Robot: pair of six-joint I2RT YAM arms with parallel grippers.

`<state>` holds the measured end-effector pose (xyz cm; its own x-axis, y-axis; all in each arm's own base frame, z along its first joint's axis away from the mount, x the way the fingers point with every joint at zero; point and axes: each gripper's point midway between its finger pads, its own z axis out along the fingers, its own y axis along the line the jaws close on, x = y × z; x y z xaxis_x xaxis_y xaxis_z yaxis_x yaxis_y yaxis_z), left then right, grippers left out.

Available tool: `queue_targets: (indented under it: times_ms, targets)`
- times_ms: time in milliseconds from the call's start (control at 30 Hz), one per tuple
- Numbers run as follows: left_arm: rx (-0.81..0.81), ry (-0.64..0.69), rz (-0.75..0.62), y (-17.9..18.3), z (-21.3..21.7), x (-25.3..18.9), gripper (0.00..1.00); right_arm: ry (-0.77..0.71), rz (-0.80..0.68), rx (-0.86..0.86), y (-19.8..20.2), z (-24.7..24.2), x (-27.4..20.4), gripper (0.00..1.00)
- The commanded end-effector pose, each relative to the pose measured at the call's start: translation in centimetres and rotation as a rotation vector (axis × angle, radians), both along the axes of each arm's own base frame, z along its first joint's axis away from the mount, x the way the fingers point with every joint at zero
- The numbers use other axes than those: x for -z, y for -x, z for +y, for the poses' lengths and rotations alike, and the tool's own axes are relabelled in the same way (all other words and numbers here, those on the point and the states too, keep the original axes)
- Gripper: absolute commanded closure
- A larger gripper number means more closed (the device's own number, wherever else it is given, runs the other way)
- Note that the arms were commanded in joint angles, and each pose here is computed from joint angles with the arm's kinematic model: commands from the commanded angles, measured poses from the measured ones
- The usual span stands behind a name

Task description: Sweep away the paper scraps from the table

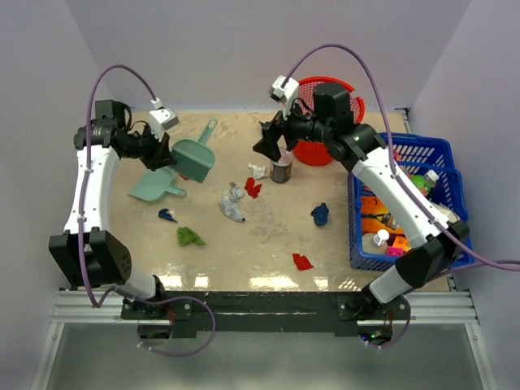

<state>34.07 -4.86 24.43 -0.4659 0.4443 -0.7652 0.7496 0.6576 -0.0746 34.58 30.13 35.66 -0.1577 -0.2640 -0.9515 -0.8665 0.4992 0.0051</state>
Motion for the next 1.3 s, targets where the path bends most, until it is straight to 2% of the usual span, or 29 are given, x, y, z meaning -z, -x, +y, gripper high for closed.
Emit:
queue_targets:
  times_ms: [0,100,267,433,500,533,600,800,1133,1267]
  targets:
    - [0.082,0.146,-0.085,-0.9,-3.4,-1.9,1.00,-0.047,-0.014,-0.043,0.1,1.1,-1.2,0.07]
    - [0.092,0.181,-0.082,-0.7,-4.6,-1.9,1.00,-0.063,-0.013,-0.048,-0.7,1.8,-1.3,0.07]
    - [0.100,0.222,-0.119,-0.8,-6.3,-1.9,1.00,-0.146,0.073,-0.100,-1.8,4.5,-0.9,0.08]
    - [0.010,0.360,-0.137,-1.6,-7.2,-4.2,1.00,-0.201,0.201,-0.183,-1.0,6.3,0.7,0.10]
    - [-0.044,0.449,-0.066,-1.2,-7.7,-4.1,1.00,-0.209,0.235,-0.190,-0.8,6.5,1.5,0.10]
    - [-0.032,0.482,-0.112,-1.4,-8.1,-5.2,1.00,-0.221,0.247,-0.192,-0.7,6.7,1.5,0.10]
    - [-0.076,0.570,-0.060,-1.2,-8.5,-5.1,1.00,-0.224,0.279,-0.182,-0.8,6.7,2.3,0.10]
    - [-0.128,0.705,0.048,-0.2,-9.4,-4.4,1.00,-0.260,0.321,-0.194,-0.9,7.4,2.7,0.11]
    - [-0.117,0.745,0.065,0.1,-9.7,-4.5,1.00,-0.247,0.367,-0.147,-1.7,7.5,4.7,0.16]
    - [-0.116,0.733,0.059,0.3,-9.6,-4.4,1.00,-0.291,0.332,-0.109,-2.7,6.7,2.3,0.16]
